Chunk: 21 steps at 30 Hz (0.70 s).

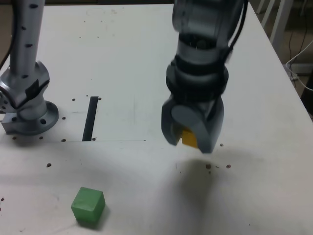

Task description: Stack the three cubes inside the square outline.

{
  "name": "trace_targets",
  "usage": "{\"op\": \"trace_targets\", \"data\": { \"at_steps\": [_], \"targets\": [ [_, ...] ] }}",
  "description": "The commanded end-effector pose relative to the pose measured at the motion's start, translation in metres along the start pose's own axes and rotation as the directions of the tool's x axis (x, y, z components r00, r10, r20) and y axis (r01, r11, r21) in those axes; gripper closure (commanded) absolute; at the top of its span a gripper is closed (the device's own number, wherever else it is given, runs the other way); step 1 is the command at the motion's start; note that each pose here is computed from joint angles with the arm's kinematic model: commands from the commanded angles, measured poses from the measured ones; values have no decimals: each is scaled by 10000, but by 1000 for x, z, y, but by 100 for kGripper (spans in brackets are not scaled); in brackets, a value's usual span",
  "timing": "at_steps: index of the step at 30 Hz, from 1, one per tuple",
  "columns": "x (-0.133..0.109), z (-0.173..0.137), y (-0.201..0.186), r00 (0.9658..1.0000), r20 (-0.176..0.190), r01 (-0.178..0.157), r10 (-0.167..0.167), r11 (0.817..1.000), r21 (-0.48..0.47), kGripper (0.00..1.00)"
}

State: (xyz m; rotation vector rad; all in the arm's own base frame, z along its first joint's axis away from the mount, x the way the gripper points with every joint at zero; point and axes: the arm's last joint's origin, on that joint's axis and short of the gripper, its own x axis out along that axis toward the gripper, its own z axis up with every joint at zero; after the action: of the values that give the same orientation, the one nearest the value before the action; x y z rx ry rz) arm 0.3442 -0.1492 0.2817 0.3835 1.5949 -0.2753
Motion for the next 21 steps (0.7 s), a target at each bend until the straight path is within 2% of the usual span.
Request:
{"op": "trace_targets", "data": {
  "at_steps": [1, 6, 15, 21],
  "targets": [
    [-7, -7, 9, 10000, 71, -32, 34, 9998, -204, 81],
    [-16, -19, 31, 10000, 17, 15, -14, 9965, -840, 81],
    [-11, -38, 70, 9988, -267, 351, -413, 9786, -2025, 81],
    [-9, -40, 82, 9977, -257, 540, -623, 9673, -2480, 81]
  ]
}}
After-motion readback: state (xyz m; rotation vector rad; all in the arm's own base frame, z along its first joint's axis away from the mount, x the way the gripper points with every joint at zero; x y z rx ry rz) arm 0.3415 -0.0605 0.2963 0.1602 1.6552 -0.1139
